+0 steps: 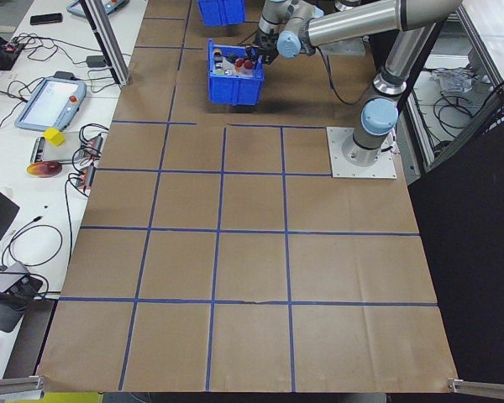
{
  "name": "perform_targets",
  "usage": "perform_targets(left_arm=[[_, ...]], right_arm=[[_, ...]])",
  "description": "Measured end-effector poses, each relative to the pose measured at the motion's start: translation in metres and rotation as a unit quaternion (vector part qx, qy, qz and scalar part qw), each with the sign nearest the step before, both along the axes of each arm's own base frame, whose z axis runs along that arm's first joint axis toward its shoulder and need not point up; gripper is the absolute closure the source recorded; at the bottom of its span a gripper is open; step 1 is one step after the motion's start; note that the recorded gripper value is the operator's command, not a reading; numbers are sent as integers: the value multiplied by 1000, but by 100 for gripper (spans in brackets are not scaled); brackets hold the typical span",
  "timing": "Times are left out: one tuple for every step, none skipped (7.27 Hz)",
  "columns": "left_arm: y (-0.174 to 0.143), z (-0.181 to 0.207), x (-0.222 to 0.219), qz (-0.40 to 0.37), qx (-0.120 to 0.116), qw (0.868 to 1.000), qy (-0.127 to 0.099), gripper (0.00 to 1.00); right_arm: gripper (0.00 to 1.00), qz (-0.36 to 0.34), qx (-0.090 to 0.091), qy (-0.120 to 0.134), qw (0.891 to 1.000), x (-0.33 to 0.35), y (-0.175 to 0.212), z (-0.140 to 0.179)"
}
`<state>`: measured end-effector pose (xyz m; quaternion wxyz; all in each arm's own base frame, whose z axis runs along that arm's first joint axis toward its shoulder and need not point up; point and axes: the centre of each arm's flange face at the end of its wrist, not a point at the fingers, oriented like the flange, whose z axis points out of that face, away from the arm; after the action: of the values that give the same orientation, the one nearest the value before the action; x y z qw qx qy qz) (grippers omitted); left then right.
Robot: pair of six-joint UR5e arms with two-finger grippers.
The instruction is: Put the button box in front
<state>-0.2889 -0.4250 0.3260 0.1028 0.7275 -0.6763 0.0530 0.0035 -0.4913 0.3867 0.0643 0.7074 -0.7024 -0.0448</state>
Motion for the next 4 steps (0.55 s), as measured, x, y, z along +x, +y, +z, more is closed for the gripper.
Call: perform_targets(left_arm=[[-44, 1, -5, 6, -4, 1000, 9, 100], [-86, -4, -13, 9, -7, 1000, 14, 100], [-120, -13, -25, 9, -7, 1000, 16, 100], [-143, -24, -35, 6, -7, 1000, 16, 100]], right_arm=[[92, -4, -1, 0, 1000, 0, 11, -3], [92, -7, -3, 0, 1000, -1, 15, -4], [92, -8, -4, 1, 1000, -2, 17, -5], [92, -8, -5, 1, 1000, -2, 18, -5]])
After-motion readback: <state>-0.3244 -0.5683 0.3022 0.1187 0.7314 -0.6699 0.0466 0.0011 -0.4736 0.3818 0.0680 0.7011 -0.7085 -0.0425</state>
